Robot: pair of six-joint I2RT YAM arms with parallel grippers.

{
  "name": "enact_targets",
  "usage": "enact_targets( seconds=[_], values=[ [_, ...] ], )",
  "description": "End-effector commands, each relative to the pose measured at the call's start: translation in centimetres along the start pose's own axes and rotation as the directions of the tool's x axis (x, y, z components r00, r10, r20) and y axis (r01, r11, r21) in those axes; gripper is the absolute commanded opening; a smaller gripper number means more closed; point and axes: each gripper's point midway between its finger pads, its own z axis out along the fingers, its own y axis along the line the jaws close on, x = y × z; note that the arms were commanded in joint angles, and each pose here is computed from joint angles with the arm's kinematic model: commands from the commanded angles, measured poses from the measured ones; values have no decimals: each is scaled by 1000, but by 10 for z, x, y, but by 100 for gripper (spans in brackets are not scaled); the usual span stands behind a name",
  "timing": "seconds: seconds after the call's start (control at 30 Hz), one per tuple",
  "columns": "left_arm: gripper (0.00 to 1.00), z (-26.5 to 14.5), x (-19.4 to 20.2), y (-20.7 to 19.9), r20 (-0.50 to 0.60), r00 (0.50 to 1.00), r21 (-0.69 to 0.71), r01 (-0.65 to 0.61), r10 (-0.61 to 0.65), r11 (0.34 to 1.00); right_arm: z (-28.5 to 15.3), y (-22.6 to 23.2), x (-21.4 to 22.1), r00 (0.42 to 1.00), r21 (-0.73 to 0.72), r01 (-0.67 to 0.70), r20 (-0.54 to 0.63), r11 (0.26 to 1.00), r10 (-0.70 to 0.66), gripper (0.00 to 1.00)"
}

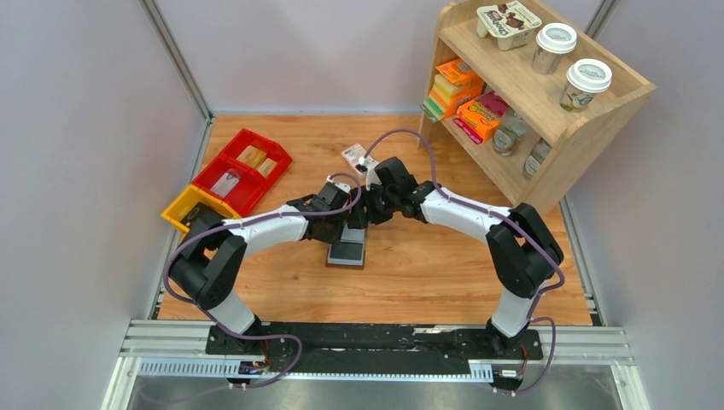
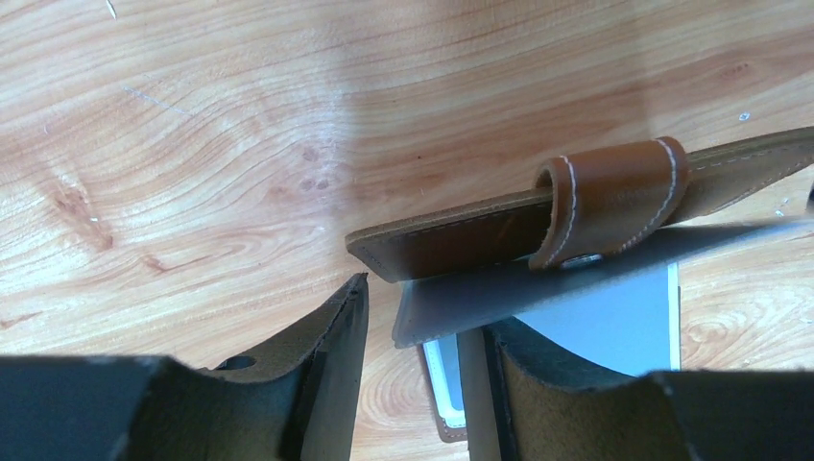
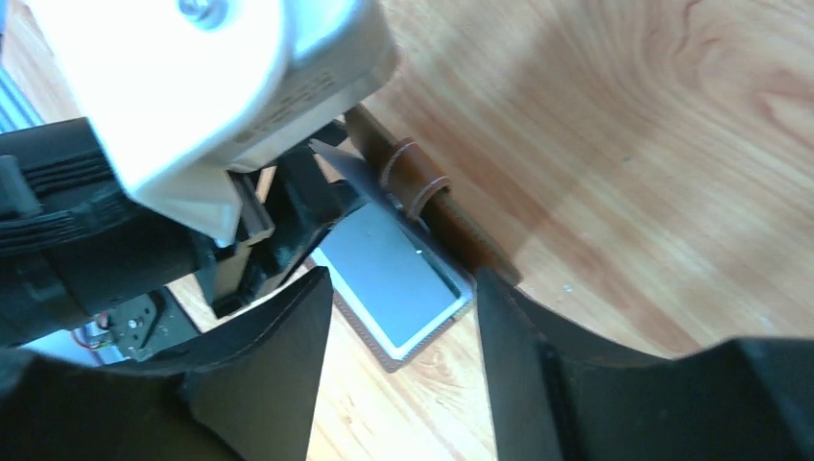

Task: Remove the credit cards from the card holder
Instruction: Remove the credit card from the card holder.

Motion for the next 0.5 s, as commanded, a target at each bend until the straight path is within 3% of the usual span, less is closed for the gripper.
enact_targets(
  seconds=[0.0, 0.2, 0.47],
  values=[
    [47, -5, -13, -2, 64, 997, 13, 35, -36, 999, -3, -21, -17, 992, 70, 114, 52, 991, -118, 63],
    [47, -4, -19, -4, 81, 996, 22, 18, -19, 1000, -1, -30, -13, 981, 34, 190, 39, 981, -191, 69],
    [47, -4, -27, -8, 92, 996, 39, -6, 2, 999, 13, -19, 3, 972, -106, 234, -7, 967, -236, 60]
  ],
)
